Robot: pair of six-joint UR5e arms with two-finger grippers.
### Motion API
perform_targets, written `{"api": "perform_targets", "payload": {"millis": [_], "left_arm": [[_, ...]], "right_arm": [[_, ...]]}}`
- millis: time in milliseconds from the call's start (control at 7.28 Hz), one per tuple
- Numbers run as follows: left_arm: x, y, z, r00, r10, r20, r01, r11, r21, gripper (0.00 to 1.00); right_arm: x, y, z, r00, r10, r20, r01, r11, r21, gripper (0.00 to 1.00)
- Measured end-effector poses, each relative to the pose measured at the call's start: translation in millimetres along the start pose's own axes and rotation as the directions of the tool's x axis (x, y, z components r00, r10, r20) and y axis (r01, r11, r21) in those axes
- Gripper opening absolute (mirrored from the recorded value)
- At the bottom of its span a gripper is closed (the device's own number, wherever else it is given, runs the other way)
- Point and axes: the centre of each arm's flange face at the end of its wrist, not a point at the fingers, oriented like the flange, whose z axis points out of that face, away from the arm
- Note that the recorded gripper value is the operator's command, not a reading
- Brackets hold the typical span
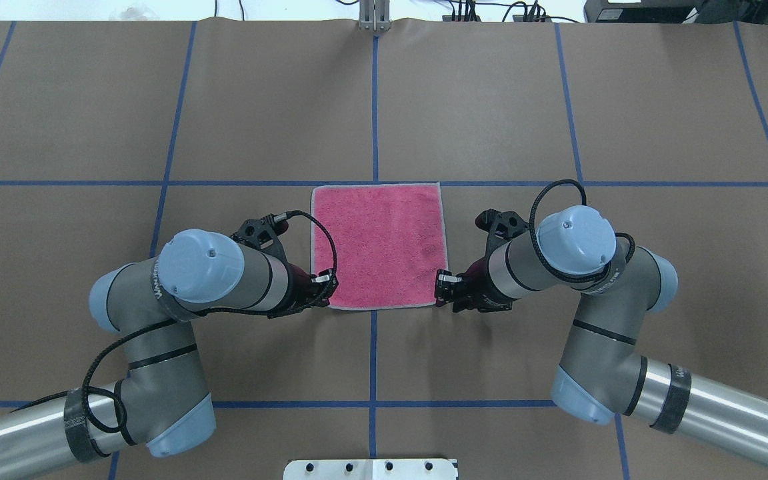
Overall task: Fold towel twice with both arms
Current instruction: 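Close both grippers on the near corners of the pink towel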
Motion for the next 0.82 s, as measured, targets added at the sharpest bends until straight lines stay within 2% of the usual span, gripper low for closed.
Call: {"api": "perform_targets", "payload": {"millis": [137, 549, 687, 824], "left_arm": [[-0.1, -0.1, 0.0, 1.0, 0.0, 0.0, 0.0, 1.0, 0.0, 0.1], [-0.9, -0.4, 0.6, 1.0, -0.001, 0.002, 0.001, 1.0, 0.001, 0.09], [0.0, -0.2, 0.2, 1.0, 0.0, 0.0, 0.0, 1.0, 0.001, 0.0], [2.1, -0.2, -1.6, 1.0, 0.001, -0.004, -0.001, 1.0, 0.002, 0.0]], "right_arm": [[-1.6, 0.3, -1.6, 1.0, -0.001, 0.004, 0.001, 1.0, 0.001, 0.0], [-1.9, 0.6, -3.7, 1.0, -0.002, 0.008, 0.002, 1.0, 0.003, 0.0], [-1.4, 0.1, -4.0, 1.0, -0.001, 0.008, 0.001, 1.0, 0.003, 0.0], [-1.7, -0.8, -5.4, 1.0, -0.001, 0.01, 0.001, 1.0, 0.005, 0.0]]}}
